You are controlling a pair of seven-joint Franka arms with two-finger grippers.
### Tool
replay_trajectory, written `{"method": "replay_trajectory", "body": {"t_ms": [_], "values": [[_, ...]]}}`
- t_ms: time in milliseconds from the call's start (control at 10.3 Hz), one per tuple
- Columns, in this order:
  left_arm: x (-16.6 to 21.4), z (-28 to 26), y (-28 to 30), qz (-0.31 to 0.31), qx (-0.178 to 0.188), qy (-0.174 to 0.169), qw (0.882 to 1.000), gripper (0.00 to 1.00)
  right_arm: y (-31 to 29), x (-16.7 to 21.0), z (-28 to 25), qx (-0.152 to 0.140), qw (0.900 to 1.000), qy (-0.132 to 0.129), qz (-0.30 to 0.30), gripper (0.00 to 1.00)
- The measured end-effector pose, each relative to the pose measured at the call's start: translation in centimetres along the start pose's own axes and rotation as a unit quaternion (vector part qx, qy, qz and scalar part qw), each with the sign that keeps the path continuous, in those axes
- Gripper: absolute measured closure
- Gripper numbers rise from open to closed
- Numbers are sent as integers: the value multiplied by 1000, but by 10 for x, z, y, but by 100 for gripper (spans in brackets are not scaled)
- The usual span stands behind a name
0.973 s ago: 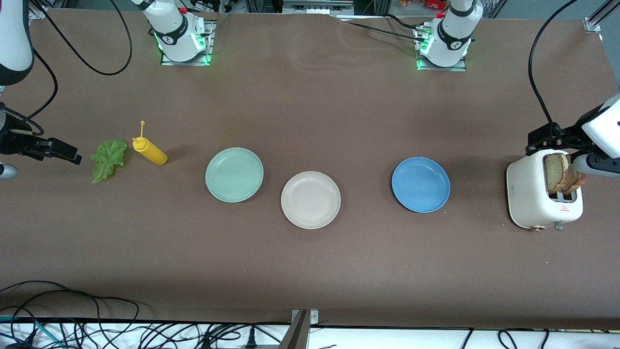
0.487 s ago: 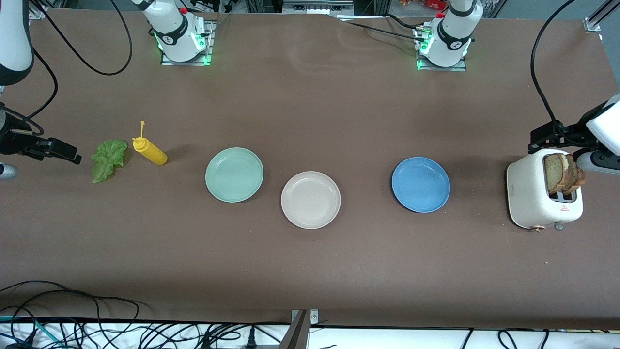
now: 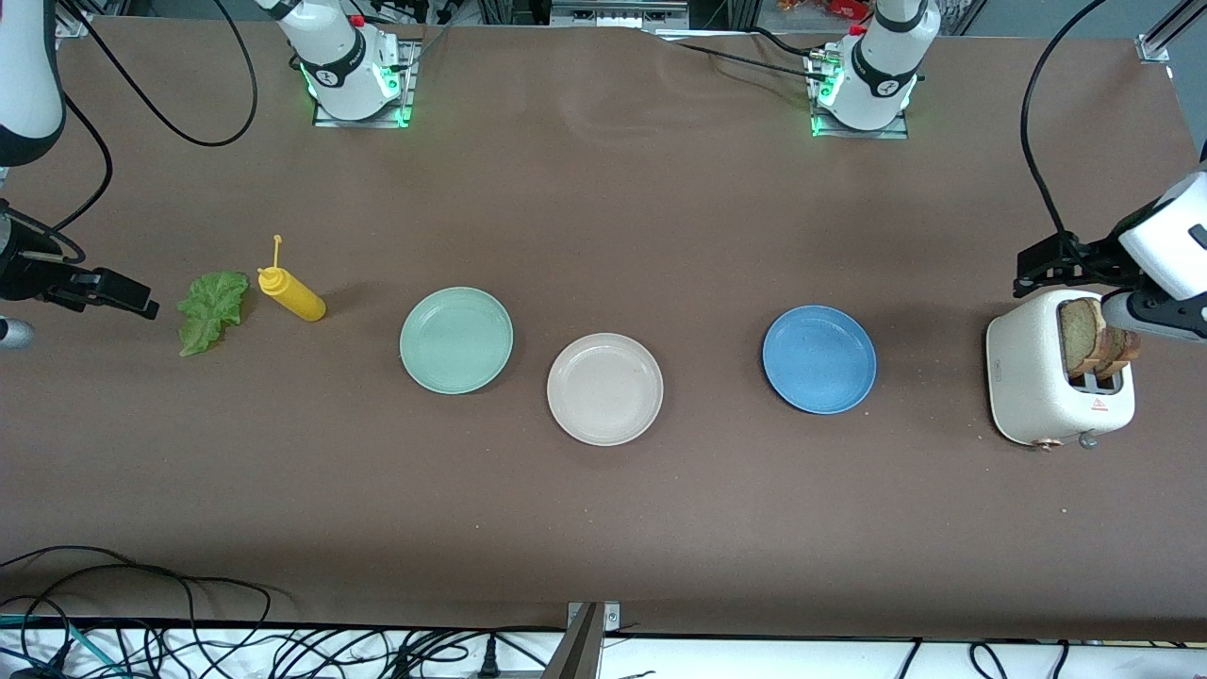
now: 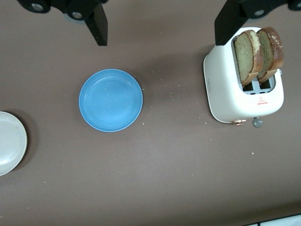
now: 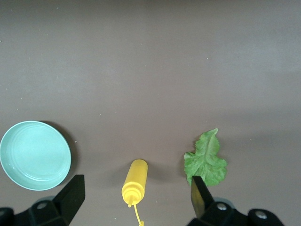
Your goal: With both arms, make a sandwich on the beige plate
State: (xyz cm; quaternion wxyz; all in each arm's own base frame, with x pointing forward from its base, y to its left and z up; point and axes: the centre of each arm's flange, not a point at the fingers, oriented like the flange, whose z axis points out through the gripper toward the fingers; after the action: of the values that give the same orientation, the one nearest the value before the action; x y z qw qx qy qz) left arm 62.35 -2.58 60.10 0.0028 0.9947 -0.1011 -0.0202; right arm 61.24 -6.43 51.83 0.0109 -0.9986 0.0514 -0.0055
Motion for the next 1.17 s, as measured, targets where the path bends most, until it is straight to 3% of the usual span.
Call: {"method": "replay_trajectory", "body": {"t_ms": [1168], "values": [[1,7,-7,-5,0,-6,1000,0,0,0,1,0,1000,-1,0,0]]}}
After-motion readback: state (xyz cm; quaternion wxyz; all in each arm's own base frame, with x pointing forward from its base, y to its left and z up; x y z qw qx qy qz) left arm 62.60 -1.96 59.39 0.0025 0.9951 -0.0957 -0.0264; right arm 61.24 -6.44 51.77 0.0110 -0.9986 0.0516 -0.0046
